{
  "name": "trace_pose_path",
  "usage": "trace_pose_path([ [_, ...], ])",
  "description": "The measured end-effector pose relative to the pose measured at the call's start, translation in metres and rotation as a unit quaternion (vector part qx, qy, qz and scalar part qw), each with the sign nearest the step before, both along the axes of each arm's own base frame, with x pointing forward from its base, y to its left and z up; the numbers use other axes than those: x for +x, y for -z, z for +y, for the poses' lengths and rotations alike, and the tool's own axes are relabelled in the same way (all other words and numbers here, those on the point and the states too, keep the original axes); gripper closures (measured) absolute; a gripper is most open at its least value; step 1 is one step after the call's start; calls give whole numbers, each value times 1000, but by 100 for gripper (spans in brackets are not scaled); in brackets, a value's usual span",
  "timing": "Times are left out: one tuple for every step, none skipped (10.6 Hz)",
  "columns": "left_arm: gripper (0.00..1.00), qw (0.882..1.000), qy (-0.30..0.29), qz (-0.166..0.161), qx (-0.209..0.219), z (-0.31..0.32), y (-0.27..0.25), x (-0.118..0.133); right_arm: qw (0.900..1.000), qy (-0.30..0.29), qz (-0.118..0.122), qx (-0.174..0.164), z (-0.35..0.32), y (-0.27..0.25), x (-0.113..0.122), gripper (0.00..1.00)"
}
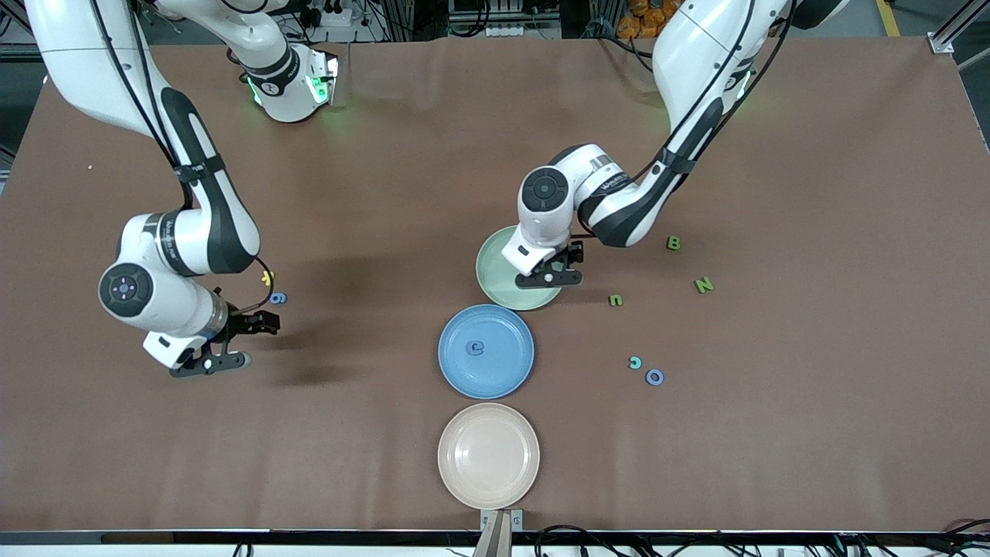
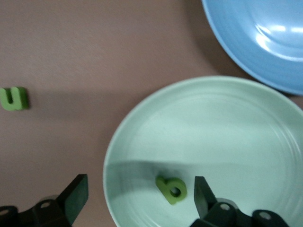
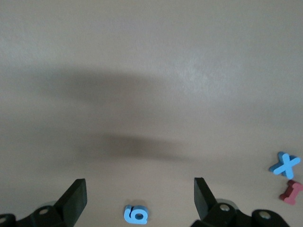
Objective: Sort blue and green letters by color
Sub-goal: 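Drop the b on the green plate while the right gripper reaches the blue c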
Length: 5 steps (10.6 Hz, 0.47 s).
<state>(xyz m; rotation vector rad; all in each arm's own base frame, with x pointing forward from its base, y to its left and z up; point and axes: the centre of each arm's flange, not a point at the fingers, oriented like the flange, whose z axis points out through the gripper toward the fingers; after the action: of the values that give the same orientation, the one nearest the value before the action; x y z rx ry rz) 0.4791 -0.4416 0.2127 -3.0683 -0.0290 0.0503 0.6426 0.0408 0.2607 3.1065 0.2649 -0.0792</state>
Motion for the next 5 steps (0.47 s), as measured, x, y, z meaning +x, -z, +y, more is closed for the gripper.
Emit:
trace_pose_path([
  [0,1000,-10,-3,0,12,-2,12,1000,3,-2,6,-2,5,-13,0],
  [0,1000,-18,-4,0,27,-3,26,1000,6,-6,10,-3,11,-24,0],
  [0,1000,-30,-4,0,43,-3,39,1000,9,-19,17,-1,24,-36,0],
  [0,999,-42,-5,0,58,-4,51,999,14,-27,22,-2,42,-51,0],
  [0,999,-49,-6,-1,73,-6,62,999,16,-24,25,-3,54,-63,0],
])
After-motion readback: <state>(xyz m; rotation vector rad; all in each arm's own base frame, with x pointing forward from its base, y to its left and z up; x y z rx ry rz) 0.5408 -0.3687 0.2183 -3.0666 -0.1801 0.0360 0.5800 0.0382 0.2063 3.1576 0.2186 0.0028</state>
